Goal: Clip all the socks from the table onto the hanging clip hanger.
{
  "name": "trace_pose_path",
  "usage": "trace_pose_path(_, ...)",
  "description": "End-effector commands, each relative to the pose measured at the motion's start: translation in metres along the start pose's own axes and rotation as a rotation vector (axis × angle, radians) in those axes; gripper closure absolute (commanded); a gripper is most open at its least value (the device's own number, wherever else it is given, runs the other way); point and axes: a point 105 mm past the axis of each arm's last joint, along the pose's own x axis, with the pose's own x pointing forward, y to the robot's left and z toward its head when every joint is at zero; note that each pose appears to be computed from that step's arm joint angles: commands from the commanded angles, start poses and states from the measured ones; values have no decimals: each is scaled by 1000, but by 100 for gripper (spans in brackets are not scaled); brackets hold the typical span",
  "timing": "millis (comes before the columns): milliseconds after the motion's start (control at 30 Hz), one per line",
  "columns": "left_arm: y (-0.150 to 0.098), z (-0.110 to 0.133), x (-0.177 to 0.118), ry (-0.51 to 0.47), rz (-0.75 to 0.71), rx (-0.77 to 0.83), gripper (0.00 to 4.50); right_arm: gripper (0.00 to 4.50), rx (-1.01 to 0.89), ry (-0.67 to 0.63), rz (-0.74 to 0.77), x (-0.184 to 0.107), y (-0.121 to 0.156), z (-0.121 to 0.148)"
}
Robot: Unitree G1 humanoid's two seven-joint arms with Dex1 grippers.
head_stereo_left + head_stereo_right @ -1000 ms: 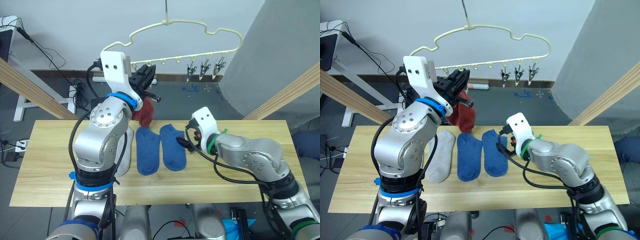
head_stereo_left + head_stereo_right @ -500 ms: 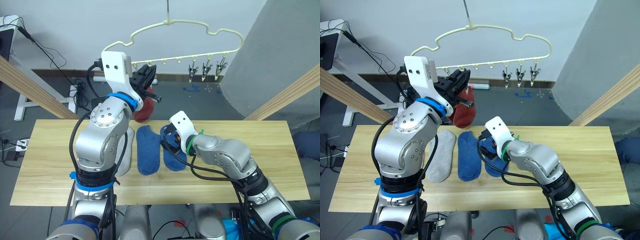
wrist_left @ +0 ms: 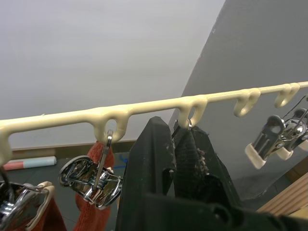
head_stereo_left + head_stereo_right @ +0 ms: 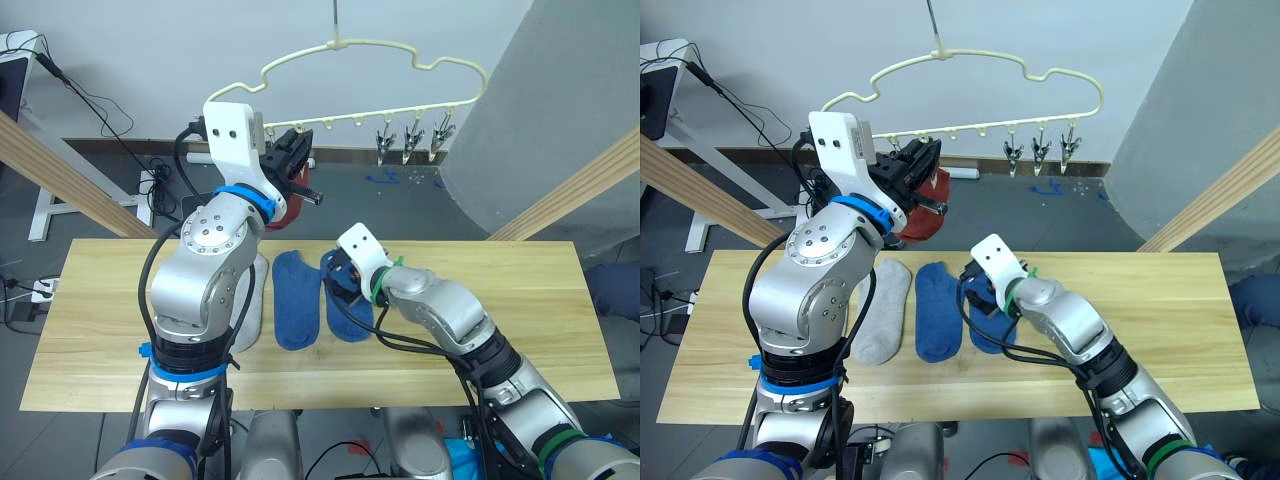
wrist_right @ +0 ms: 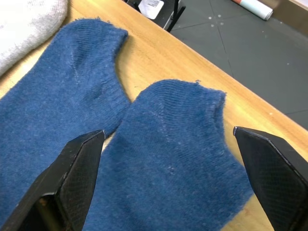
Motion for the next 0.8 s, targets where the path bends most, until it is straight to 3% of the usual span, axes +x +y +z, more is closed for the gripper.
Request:
trace_pose_path(33, -3, 13, -3, -45, -6, 26, 431, 2, 0, -14, 14, 1, 4, -1)
trace_pose_path(567, -4, 13, -4, -44, -6, 28, 431, 2, 11, 57, 13, 2, 11, -27)
trace_pose_path(667, -3, 14, -3, -45, -4, 26, 431, 60, -13, 69, -13, 1, 4, -31)
trace_pose_path(800, -3, 14, -4, -43, -8, 31, 431, 198, -4, 67, -30, 2, 0, -29)
